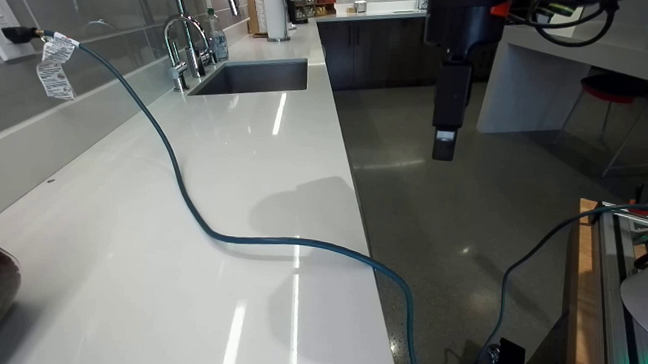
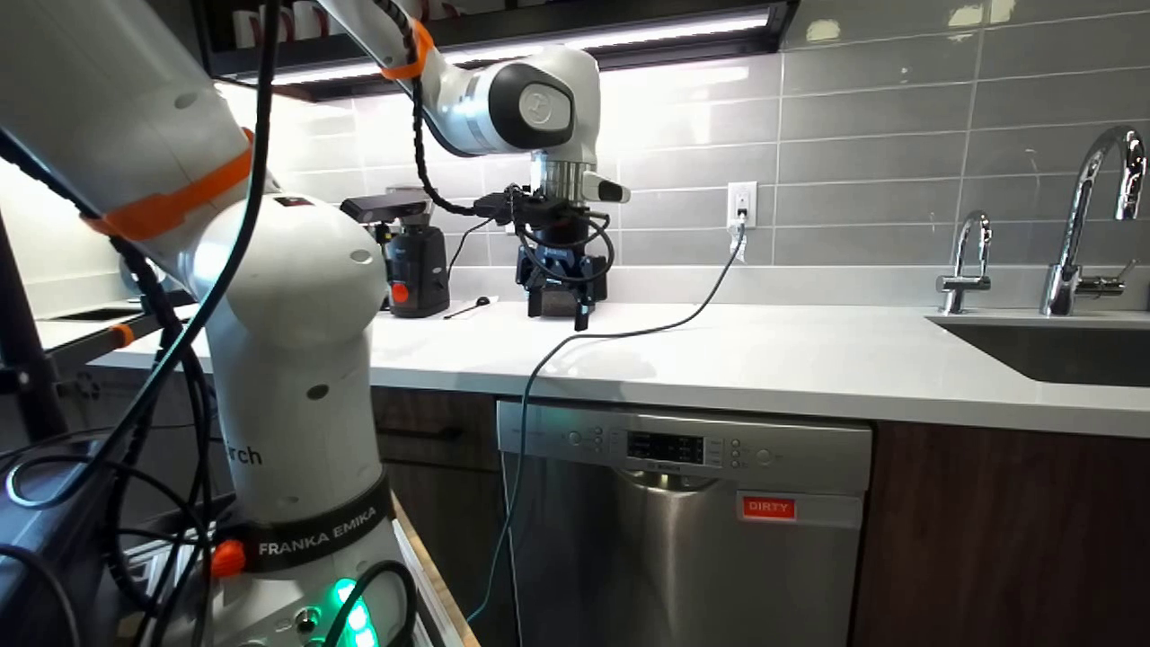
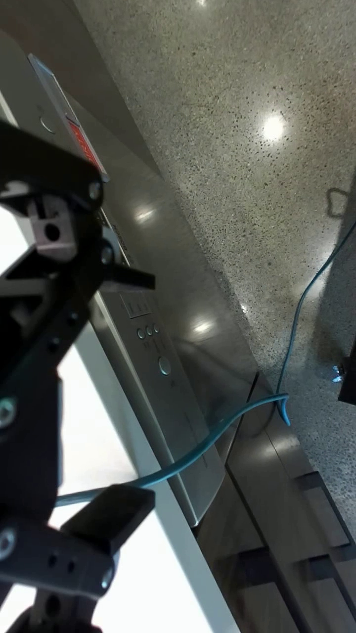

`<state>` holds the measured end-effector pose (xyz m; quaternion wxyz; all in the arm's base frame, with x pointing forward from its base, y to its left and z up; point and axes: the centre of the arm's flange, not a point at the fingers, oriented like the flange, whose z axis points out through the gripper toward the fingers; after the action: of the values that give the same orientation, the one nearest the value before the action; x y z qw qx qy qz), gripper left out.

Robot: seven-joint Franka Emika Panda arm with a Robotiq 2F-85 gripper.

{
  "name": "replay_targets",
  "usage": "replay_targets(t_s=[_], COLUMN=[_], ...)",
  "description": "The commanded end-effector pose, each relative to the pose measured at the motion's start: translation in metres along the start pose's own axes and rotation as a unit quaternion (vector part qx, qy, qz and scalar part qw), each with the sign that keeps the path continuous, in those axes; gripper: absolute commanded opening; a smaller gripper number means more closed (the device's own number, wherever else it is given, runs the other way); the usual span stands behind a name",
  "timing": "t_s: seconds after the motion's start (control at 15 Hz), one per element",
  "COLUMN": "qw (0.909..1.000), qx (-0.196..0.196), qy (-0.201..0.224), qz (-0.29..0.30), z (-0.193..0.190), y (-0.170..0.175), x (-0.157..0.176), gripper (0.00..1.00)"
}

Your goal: Press a button on the dishwasher.

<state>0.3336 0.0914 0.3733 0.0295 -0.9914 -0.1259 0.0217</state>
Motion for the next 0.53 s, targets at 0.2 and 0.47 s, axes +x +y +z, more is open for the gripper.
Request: replay_targets(t_s=[0.2, 0.47], qw=[1.0, 0.9988], qx=[0.0, -0.012], qy=[0.0, -0.037], qz=[0.0, 0.03], z=[0.0, 0.031], y=[0.0, 0.017], x=[0.0, 0.006], gripper=[1.0, 1.0])
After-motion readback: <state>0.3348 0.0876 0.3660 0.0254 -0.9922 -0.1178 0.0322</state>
